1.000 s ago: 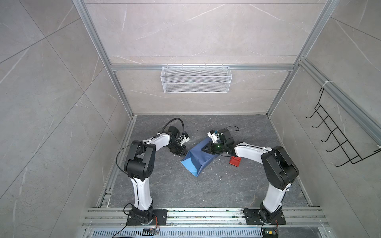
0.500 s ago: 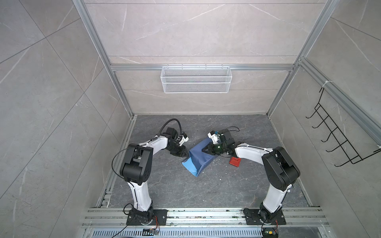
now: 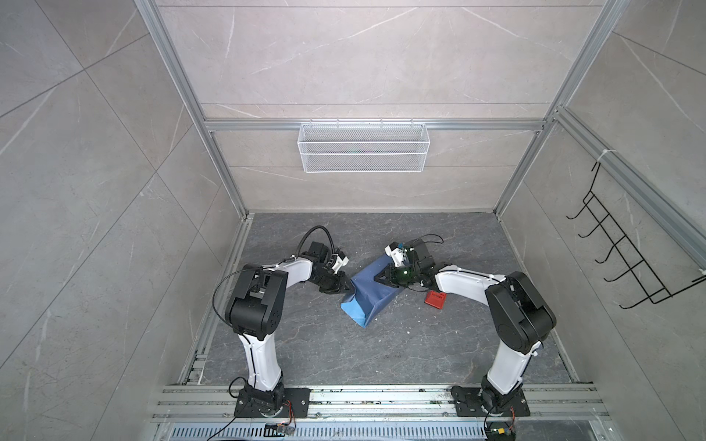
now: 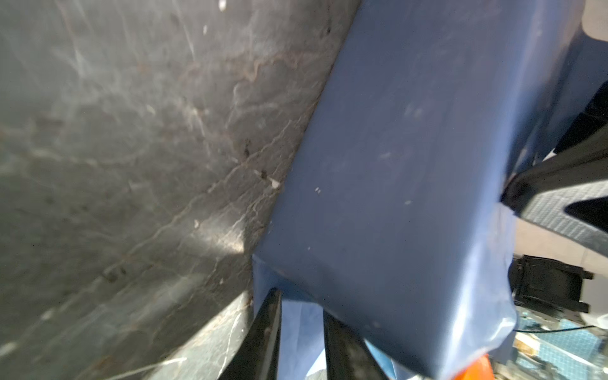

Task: Wrap a gift box in wrapping paper
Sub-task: Fold the wrapping paper for the gift box, then rotate the gift box at the center of the table, then fold the wrapping paper for the gift box.

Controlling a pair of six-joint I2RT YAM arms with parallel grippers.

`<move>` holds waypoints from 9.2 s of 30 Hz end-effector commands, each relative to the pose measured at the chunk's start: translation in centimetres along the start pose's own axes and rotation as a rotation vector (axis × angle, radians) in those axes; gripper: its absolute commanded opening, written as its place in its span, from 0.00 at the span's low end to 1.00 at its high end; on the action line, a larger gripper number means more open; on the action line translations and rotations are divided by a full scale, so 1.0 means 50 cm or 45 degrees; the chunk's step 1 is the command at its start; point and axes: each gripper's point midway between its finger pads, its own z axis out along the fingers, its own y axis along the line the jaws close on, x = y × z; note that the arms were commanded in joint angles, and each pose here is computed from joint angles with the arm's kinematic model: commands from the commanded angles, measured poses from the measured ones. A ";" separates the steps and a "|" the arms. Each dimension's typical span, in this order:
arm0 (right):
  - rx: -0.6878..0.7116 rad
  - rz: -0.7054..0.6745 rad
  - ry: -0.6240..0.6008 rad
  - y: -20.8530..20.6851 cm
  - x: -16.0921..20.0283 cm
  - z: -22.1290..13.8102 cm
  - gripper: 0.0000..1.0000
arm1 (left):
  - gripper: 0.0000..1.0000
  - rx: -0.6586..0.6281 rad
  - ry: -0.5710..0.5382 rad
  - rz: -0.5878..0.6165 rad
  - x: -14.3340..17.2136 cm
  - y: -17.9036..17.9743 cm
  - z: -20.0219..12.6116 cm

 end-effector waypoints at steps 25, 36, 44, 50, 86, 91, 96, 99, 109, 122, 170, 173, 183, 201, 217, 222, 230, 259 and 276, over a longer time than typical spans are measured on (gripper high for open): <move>0.175 0.116 0.185 -0.065 0.092 0.020 0.10 | 0.00 0.209 -0.071 -0.243 -0.004 -0.043 0.040; 0.198 0.098 0.191 -0.066 0.092 0.018 0.09 | 0.00 0.123 -0.033 -0.356 0.025 0.016 0.085; 0.193 0.103 0.192 -0.070 0.096 0.021 0.09 | 0.02 0.098 -0.062 -0.348 0.024 0.020 0.079; 0.181 0.088 0.188 -0.066 0.097 0.024 0.09 | 0.05 0.068 -0.034 -0.505 0.033 0.075 0.102; 0.181 0.047 0.187 -0.035 0.079 0.000 0.09 | 0.00 -0.130 0.017 -0.490 0.137 0.061 -0.053; 0.191 0.051 0.202 -0.042 0.080 0.007 0.09 | 0.00 0.057 -0.030 -0.481 0.067 0.014 -0.058; 0.185 0.037 0.195 -0.036 0.072 0.008 0.09 | 0.00 0.163 0.029 -0.492 0.044 0.006 -0.025; 0.182 0.047 0.196 -0.035 0.072 0.010 0.09 | 0.00 0.289 0.061 -0.479 0.027 -0.024 -0.011; 0.170 0.050 0.214 -0.036 0.078 0.013 0.09 | 0.00 0.047 0.197 -0.590 0.105 0.049 0.026; 0.189 0.036 0.206 -0.028 0.076 -0.002 0.09 | 0.00 -0.152 0.244 -0.625 0.220 0.098 0.012; 0.575 0.102 0.022 -0.098 0.114 -0.147 0.00 | 0.83 -0.145 -0.146 0.298 -0.174 -0.116 -0.097; 0.576 0.097 0.011 -0.101 0.089 -0.122 0.00 | 0.83 -0.092 -0.095 0.267 -0.158 -0.126 -0.070; 0.546 0.073 0.001 -0.089 0.010 -0.084 0.00 | 0.83 0.067 -0.077 0.116 -0.090 -0.151 -0.059; 0.462 -0.033 0.007 -0.055 -0.052 -0.116 0.00 | 0.85 -0.378 -0.258 0.657 -0.064 -0.146 -0.223; 0.423 0.034 0.038 -0.101 0.078 -0.132 0.01 | 1.00 -0.445 0.004 1.835 -0.054 -0.201 -0.088; 0.417 0.062 0.066 -0.117 0.102 -0.121 0.01 | 1.00 -0.545 0.118 2.005 -0.034 -0.167 -0.031; 0.386 0.079 0.079 -0.126 0.114 -0.102 0.01 | 1.00 -0.563 0.227 2.064 -0.002 -0.135 0.015; 0.247 0.109 0.107 -0.089 0.108 -0.053 0.00 | 0.86 -0.749 0.318 2.106 0.043 -0.038 0.068; 0.105 0.172 -0.021 -0.076 0.084 0.016 0.00 | 0.86 -0.679 0.268 2.088 0.044 -0.058 0.078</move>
